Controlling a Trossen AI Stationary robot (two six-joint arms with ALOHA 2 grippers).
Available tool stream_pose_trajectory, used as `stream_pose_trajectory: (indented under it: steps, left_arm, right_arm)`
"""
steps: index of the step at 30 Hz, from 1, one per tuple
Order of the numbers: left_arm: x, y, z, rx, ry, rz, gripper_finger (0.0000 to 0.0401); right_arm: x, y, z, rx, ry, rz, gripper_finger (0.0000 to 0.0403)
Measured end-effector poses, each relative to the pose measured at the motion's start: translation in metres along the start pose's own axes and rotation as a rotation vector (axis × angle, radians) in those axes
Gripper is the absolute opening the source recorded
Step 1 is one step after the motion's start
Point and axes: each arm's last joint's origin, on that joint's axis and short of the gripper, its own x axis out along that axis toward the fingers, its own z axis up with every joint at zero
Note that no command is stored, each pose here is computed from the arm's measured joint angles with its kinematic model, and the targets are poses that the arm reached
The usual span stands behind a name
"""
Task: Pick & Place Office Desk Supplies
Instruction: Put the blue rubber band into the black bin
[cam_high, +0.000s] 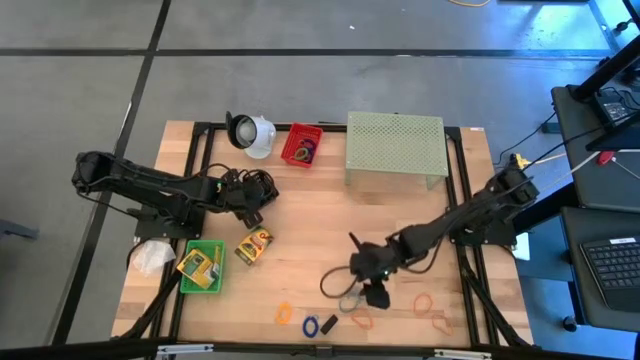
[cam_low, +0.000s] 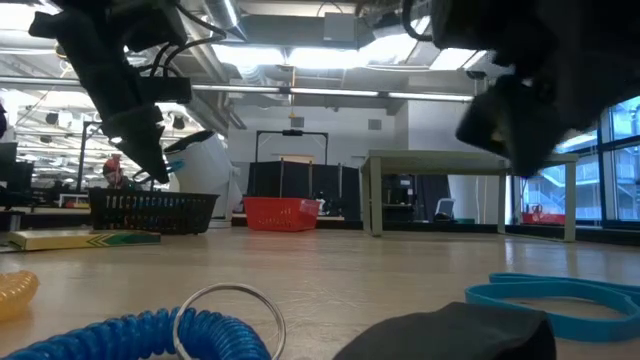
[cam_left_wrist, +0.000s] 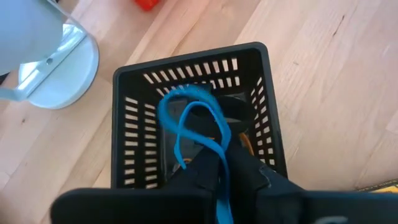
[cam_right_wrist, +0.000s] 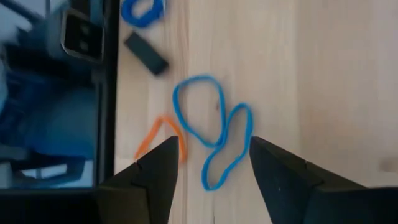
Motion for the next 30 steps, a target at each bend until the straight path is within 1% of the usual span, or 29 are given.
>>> stream_pose_trajectory:
  steps: [4, 9, 13, 17, 20, 22, 26, 30]
  left_arm:
    - [0.000, 0.000, 0.000, 0.001, 0.003, -0.004, 0.0033]
    - [0.000, -0.001, -0.001, 0.004, 0.022, -0.027, 0.0066]
    - [0.000, 0.000, -0.002, 0.010, 0.032, -0.019, 0.0097]
    - [-0.001, 0.002, -0.002, 0.019, 0.018, 0.019, 0.0126]
    - [-0.005, 0.003, 0.004, 0.017, -0.015, 0.063, 0.0142]
    - [-0.009, 0.003, 0.010, 0.009, -0.036, 0.071, 0.0149]
    - [-0.019, 0.001, 0.023, 0.016, -0.070, 0.034, 0.0155]
    - [-0.028, -0.001, 0.034, -0.001, -0.087, -0.026, 0.0155]
  right_arm:
    - [0.014, 0.004, -0.009, -0.013, 0.048, -0.011, 0.0195]
    - [0.024, 0.007, -0.017, 0.024, 0.083, -0.024, 0.0201]
    - [0.025, 0.009, -0.020, 0.062, 0.099, -0.031, 0.0211]
    - [0.026, 0.013, -0.023, 0.056, 0.108, -0.030, 0.0220]
    - [0.026, 0.015, -0.026, 0.001, 0.104, -0.050, 0.0222]
    - [0.026, 0.016, -0.028, -0.052, 0.087, -0.080, 0.0221]
    - [0.027, 0.020, -0.031, -0.155, 0.062, -0.127, 0.0217]
    - [0.028, 0.024, -0.035, -0.211, 0.045, -0.161, 0.0215]
